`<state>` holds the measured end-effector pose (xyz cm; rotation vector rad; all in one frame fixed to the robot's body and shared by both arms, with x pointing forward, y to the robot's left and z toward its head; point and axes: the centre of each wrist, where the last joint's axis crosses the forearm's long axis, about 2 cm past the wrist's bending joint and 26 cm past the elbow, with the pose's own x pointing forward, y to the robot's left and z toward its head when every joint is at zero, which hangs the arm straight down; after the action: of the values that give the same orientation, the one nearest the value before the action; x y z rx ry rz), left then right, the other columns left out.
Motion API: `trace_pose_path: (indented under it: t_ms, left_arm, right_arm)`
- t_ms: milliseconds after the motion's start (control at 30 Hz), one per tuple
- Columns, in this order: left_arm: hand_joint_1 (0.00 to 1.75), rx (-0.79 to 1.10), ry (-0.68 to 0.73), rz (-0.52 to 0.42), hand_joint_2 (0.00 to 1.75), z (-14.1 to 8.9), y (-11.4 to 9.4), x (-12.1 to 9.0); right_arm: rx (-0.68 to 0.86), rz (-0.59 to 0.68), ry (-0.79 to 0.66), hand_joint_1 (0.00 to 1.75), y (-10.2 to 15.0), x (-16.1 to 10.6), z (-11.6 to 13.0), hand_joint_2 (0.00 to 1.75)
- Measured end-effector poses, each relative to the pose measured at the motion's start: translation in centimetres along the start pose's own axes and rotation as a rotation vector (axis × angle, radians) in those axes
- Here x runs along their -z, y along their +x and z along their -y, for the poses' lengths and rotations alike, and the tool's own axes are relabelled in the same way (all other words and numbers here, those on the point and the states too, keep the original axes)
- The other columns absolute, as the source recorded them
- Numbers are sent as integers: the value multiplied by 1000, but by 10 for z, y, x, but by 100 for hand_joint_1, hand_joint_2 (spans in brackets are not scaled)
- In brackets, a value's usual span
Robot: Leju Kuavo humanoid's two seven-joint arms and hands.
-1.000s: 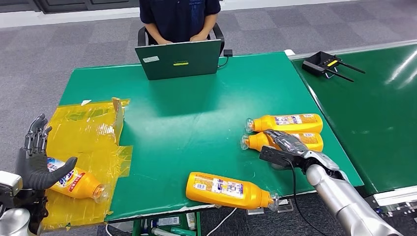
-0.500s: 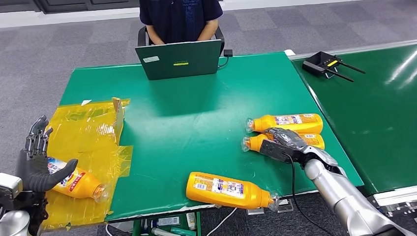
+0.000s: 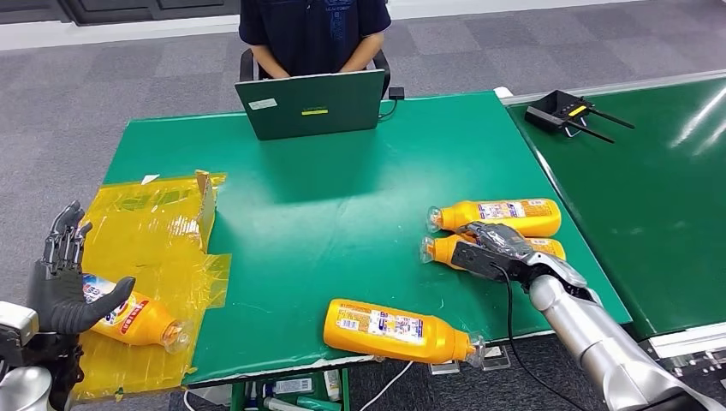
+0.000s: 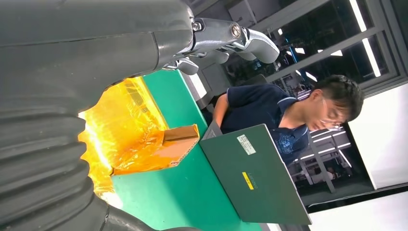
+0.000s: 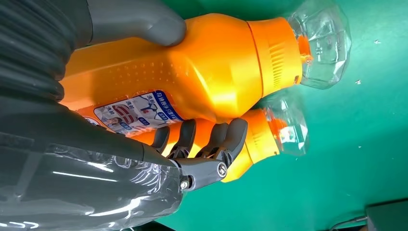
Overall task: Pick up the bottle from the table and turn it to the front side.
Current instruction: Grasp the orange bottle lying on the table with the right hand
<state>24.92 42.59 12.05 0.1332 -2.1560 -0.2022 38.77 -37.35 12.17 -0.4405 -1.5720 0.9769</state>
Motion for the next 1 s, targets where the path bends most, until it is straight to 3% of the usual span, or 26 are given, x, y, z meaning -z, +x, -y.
trace_pose_path:
  t_ms: [600,1000]
  left_arm:
    - [0,-9,10,-3,175,5,1,-4]
    - [0,-22,-1,4,175,14,-2,9]
  right_arm:
    - [35,43,-51,175,6,8,5,175]
    - [40,121,-173,175,32,25,35,175]
